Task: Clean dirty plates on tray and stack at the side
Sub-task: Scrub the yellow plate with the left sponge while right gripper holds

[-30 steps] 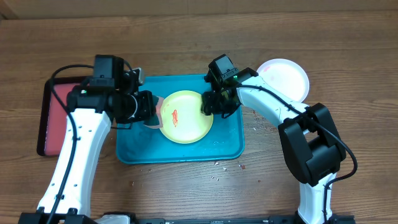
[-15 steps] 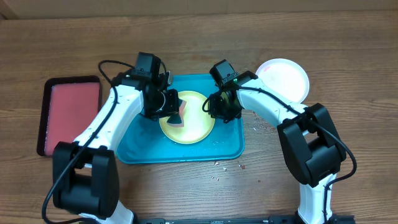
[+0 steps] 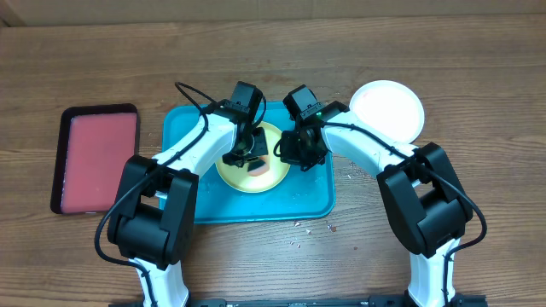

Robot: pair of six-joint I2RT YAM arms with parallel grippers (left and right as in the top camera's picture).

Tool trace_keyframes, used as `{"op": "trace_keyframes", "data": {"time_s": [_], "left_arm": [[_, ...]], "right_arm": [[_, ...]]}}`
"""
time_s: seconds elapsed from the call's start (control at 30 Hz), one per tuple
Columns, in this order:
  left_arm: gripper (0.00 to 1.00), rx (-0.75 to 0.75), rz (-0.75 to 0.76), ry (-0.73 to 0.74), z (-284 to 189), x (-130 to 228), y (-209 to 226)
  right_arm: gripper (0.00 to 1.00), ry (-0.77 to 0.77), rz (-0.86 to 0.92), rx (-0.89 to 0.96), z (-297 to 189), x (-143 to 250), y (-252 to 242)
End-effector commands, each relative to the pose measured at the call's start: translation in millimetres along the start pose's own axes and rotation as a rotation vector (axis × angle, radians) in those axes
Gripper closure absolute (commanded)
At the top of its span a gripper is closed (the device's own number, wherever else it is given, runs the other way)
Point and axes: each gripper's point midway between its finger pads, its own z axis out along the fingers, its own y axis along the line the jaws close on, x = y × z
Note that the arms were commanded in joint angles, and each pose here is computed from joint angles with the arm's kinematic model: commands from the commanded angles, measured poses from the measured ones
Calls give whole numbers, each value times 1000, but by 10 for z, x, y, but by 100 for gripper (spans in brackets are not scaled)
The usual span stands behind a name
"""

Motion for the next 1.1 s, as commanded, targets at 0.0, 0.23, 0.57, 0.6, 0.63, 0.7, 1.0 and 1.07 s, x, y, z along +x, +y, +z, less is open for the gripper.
{"op": "trace_keyframes", "data": {"time_s": [0.0,0.23,0.57,0.6,0.63,0.7,1.0,1.07], "left_arm": [[96,-469,12,-94,39,-127,965],[96,-328,-4,-92,-270,-455,679],[96,88,159,34,108,6,-240],[96,9,137,18,114,-25,-85],[96,-51,116,11,110,-48,52],[96,-140,97,6,91,-76,279],[96,-389,-185,-168,-820,-414,1152],[96,-334,-201,-270,-1207,-491,1105]], "right_arm": [[96,3,16,73,71,45,-188],[96,-9,16,92,68,26,-222],[96,-8,16,93,68,28,-222],[96,-7,16,93,68,29,-223],[96,-7,16,93,68,29,-223],[96,-7,16,93,68,30,-224],[96,-6,12,98,67,33,-233],[96,-10,4,95,65,22,-225]]}}
